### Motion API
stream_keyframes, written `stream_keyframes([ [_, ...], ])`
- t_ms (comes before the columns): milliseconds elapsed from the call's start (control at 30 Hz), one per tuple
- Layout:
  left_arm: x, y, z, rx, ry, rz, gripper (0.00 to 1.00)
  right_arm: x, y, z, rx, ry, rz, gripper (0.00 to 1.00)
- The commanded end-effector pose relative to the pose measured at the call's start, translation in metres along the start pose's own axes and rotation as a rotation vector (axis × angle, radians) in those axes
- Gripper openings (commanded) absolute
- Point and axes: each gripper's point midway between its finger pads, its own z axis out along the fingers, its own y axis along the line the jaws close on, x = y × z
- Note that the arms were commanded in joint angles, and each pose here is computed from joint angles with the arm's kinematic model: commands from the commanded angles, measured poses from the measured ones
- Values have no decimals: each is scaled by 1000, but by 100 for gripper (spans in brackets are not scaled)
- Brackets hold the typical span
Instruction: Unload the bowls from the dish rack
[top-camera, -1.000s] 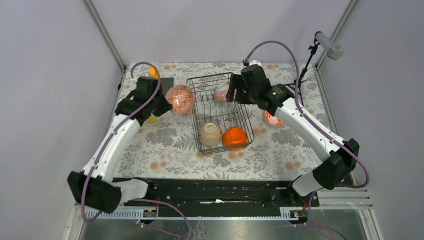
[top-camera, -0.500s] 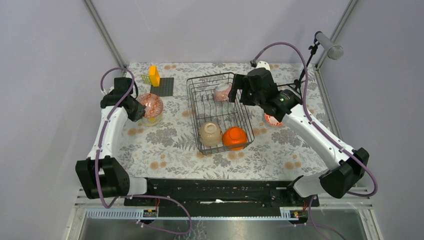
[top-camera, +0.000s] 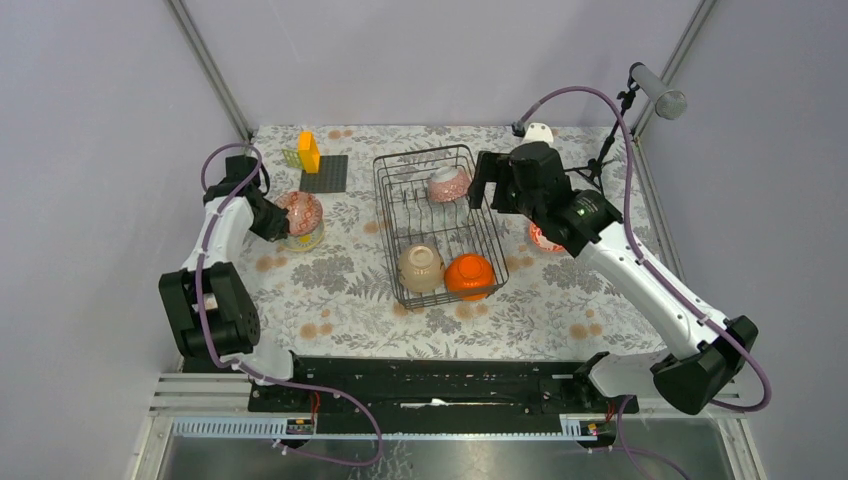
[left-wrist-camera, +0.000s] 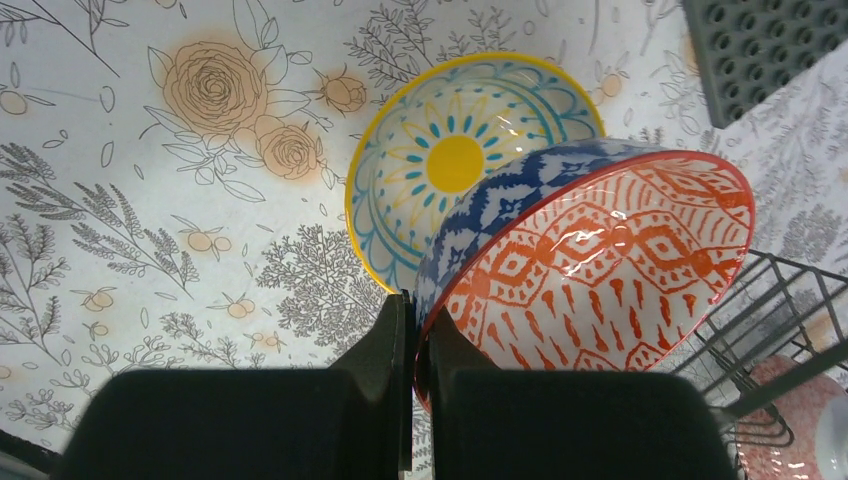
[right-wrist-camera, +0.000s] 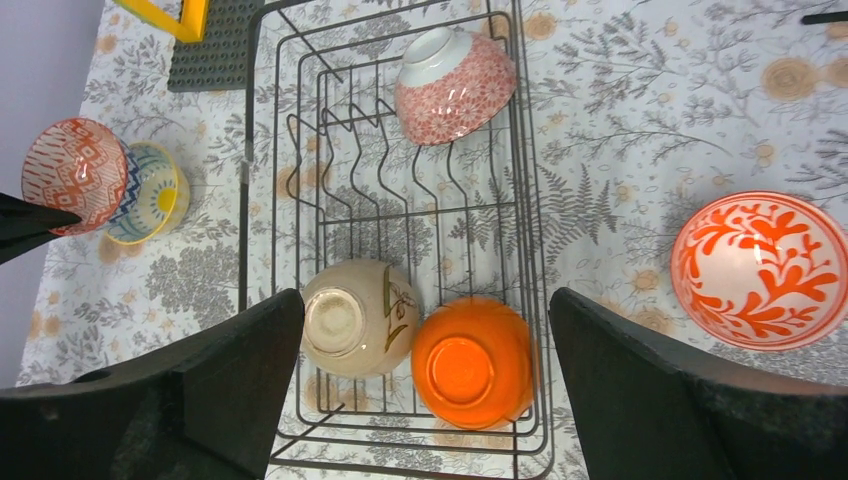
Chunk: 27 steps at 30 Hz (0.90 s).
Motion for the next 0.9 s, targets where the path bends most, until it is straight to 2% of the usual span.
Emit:
stream_keyframes([
  [0, -8, -16, 11, 53, 11, -50, 0, -17, -13, -12, 43, -88, -28, 100],
  [300, -3, -16, 35, 47, 62, -51, 1, -12, -20, -15, 59, -87, -65, 100],
  [400, -3, -9, 39, 14, 57, -55, 12, -14, -27, -15, 93, -102, -63, 100],
  [667, -10, 5, 38, -35, 20, -65, 15, -13, -34, -13, 131, -107, -68, 100],
  [867, -12, 12, 40, -47, 26, -54, 25, -11, -37, -12, 143, -109, -66, 100],
])
